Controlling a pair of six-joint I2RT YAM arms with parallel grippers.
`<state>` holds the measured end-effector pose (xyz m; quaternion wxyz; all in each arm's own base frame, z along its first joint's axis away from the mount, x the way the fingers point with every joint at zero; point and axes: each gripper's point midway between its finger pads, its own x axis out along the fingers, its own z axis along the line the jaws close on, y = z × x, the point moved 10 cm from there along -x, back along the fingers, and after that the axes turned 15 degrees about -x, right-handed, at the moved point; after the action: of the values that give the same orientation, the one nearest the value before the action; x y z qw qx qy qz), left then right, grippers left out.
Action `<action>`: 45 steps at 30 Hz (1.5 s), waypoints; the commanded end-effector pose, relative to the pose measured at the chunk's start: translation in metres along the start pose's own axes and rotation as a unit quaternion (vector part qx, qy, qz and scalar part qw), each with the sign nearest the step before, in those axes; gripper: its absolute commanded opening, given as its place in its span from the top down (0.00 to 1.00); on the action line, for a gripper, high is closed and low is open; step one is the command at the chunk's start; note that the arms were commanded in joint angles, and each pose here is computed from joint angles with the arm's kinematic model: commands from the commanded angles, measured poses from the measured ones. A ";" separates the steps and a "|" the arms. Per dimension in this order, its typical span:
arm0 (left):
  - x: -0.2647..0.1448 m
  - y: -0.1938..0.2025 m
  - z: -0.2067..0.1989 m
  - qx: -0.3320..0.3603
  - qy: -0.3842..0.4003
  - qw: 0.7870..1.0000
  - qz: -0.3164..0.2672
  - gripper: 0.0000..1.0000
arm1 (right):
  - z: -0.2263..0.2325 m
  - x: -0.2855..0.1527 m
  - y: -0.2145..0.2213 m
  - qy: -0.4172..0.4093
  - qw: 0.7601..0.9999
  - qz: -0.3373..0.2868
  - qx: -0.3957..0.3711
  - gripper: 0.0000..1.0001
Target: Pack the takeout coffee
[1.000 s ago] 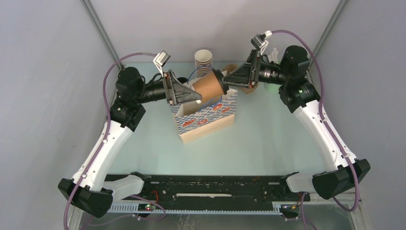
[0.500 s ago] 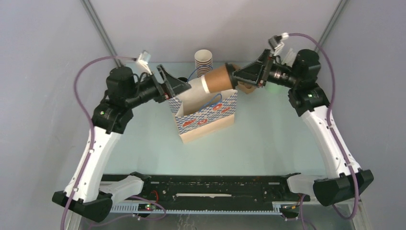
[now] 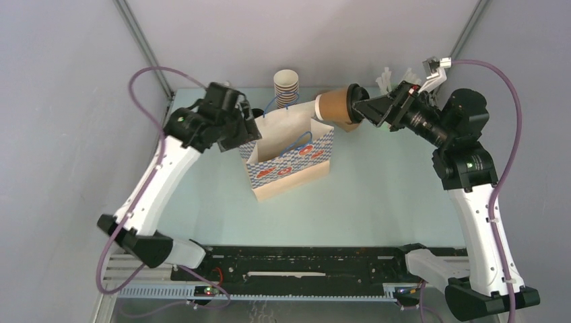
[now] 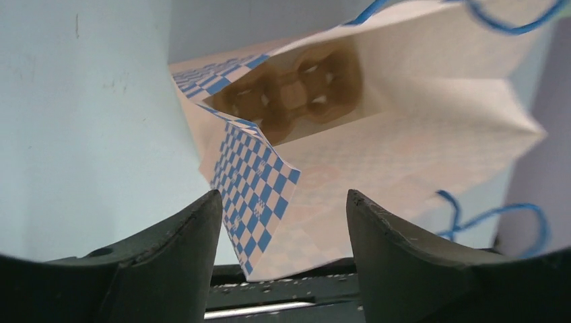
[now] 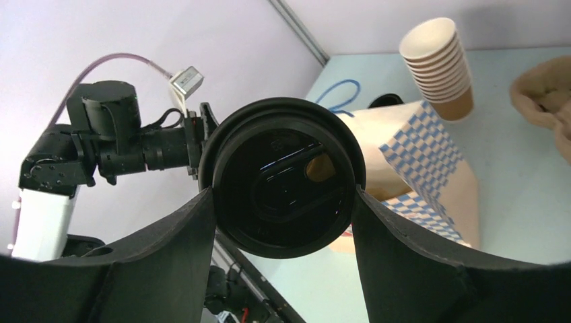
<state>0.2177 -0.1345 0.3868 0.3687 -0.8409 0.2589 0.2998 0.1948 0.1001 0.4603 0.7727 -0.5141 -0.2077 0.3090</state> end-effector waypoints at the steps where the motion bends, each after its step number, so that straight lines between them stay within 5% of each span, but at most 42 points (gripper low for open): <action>1: 0.006 0.006 -0.005 0.054 -0.067 0.996 -0.020 0.28 | -0.005 -0.004 0.003 0.026 0.999 0.007 -0.037 0.42; 6: 0.025 0.011 -0.008 0.091 -0.112 0.989 -0.028 0.35 | -0.002 -0.014 0.004 0.027 0.996 0.004 -0.084 0.46; 10: 0.038 0.008 -0.012 0.119 -0.116 0.985 -0.039 0.49 | -0.002 -0.020 0.005 0.026 0.991 0.001 -0.131 0.50; 18: 0.055 0.014 -0.020 0.153 -0.078 0.985 -0.007 0.75 | 0.005 -0.025 0.008 -0.035 0.979 0.010 -0.200 0.63; 25: 0.029 0.026 -0.008 0.188 0.009 0.981 -0.034 0.99 | 0.015 -0.019 0.013 -0.097 0.961 0.018 -0.260 0.65; 29: 0.018 0.040 0.005 0.179 0.089 0.978 -0.055 1.00 | 0.026 -0.006 0.016 -0.143 0.949 0.034 -0.279 0.65; 34: 0.011 0.058 0.028 0.192 0.131 0.969 -0.084 1.00 | 0.049 0.018 0.030 -0.222 0.904 0.068 -0.359 0.65; 45: 0.017 0.101 0.059 0.235 0.162 0.955 -0.081 1.00 | 0.074 0.065 0.053 -0.239 0.829 0.138 -0.486 0.63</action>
<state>0.1481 -0.1507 0.2953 0.5236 -0.7822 0.3230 0.0982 0.1750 0.2021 0.4356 0.3659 -0.7100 -0.4368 0.4138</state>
